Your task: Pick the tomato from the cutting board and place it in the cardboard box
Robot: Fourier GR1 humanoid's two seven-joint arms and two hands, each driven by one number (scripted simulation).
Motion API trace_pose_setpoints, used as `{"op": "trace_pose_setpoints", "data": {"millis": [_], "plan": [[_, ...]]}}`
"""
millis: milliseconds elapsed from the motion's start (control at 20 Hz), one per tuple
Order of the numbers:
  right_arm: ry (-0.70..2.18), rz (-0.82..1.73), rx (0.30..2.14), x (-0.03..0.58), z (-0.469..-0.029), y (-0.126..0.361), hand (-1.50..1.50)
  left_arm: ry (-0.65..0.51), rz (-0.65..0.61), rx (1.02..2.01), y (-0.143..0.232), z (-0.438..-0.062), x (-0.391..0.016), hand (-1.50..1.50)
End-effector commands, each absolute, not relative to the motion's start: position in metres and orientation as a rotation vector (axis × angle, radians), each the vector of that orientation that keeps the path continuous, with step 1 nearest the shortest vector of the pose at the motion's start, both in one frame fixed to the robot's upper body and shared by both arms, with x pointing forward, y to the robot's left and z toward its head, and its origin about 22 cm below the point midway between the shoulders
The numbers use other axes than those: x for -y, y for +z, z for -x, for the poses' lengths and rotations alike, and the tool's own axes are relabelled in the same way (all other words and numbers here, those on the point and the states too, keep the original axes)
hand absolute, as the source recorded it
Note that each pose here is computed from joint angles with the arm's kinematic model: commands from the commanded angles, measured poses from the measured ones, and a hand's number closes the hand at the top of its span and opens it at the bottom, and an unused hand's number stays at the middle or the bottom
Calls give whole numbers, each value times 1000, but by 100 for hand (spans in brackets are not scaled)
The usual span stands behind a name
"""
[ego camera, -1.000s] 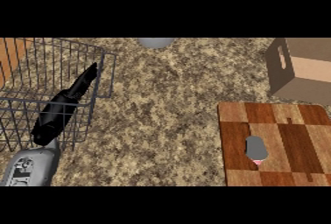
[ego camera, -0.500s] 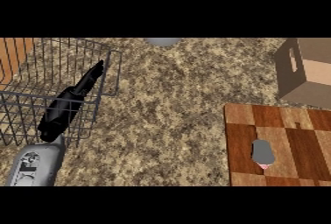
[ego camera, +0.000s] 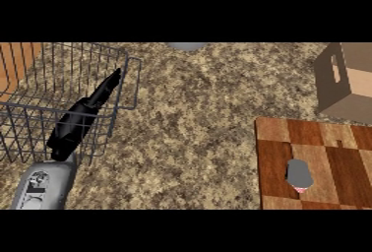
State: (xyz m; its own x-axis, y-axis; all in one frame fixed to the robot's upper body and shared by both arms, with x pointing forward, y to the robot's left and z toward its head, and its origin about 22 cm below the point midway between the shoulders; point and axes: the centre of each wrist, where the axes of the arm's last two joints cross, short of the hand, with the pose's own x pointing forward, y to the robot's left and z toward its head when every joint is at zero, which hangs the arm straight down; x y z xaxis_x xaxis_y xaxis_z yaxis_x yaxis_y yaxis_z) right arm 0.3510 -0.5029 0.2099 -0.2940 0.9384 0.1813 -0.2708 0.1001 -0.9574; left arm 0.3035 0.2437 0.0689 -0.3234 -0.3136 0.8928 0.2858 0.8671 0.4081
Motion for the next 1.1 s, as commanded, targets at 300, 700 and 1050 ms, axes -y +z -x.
{"op": "trace_pose_setpoints", "data": {"millis": [300, 700, 1050], "plan": [[1382, 358, 1613, 499, -363, 194, -150, -577, -44, 1779, 62, -302, -254, 0], [632, 14, 1815, 497, -370, 169, -150, -575, -48, 1792, 62, -302, -253, 0], [380, -10, 1781, 521, -353, 186, -150, -583, -29, 1819, 72, -307, -251, 0]]}}
